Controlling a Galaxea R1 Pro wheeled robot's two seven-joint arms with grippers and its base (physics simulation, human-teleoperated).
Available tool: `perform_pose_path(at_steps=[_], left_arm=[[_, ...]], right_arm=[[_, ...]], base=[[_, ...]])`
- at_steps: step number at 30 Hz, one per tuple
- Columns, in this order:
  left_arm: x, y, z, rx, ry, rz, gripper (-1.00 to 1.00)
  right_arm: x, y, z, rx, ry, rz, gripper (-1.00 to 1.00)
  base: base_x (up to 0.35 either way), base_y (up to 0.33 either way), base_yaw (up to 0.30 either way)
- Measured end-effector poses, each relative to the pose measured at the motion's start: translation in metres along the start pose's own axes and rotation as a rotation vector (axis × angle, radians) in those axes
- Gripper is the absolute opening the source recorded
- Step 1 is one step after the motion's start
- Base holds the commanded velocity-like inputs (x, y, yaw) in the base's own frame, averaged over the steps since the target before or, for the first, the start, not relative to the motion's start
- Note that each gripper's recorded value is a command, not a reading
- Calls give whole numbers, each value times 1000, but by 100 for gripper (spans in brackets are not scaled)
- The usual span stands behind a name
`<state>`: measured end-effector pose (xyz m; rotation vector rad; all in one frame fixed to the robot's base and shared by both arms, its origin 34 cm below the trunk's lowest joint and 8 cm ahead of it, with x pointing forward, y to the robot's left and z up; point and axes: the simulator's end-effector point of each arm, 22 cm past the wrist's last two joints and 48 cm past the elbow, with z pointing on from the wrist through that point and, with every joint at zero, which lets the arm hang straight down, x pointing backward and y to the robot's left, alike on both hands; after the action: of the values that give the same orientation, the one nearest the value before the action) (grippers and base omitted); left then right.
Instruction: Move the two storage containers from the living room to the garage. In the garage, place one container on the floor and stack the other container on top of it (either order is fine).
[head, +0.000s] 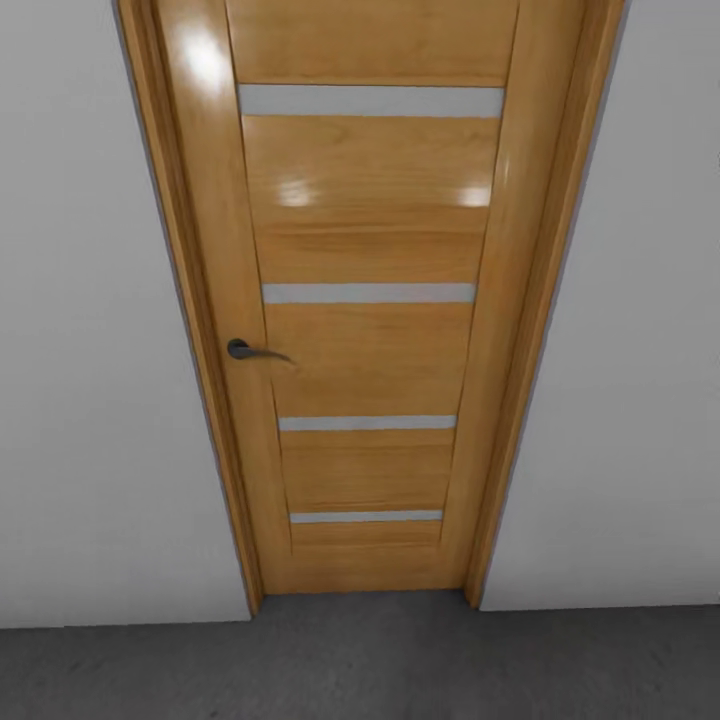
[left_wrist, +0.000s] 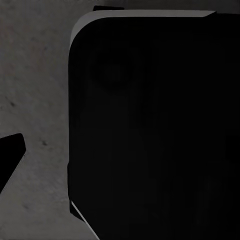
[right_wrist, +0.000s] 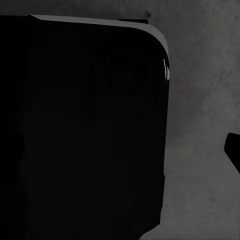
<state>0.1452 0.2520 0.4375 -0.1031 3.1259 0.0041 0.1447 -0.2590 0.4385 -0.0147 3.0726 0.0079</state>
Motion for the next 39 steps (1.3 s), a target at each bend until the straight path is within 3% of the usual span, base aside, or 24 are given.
perform_pose_path(at_steps=[3, 7, 10, 19, 24, 27, 39], left_arm=[[-3, 0, 0, 0, -12, 0, 100], [-18, 1, -1, -1, -83, -1, 100], [-22, 2, -1, -2, -102, -2, 100], [-23, 3, -1, -4, -108, -6, 100], [-23, 6, -1, -10, -108, -67, 100], [-22, 6, -1, -11, -107, -82, 100], [-23, 6, -1, -11, -109, -90, 100]], right_arm=[[0, -1, 0, 1, 0, -1, 100], [1, -1, 0, 1, 1, -2, 100], [1, -2, 0, 2, 3, -2, 100], [0, -2, 0, 2, 0, -3, 100], [1, 0, 0, -1, 1, -1, 100], [1, 2, 0, -2, 2, -1, 100], [1, 2, 0, -3, 2, -1, 100]], base=[[0, 0, -13], [0, 0, -3], [0, 0, 0], [162, 0, 0], [309, 0, 0], [155, 0, 0], [21, -1, 0]])
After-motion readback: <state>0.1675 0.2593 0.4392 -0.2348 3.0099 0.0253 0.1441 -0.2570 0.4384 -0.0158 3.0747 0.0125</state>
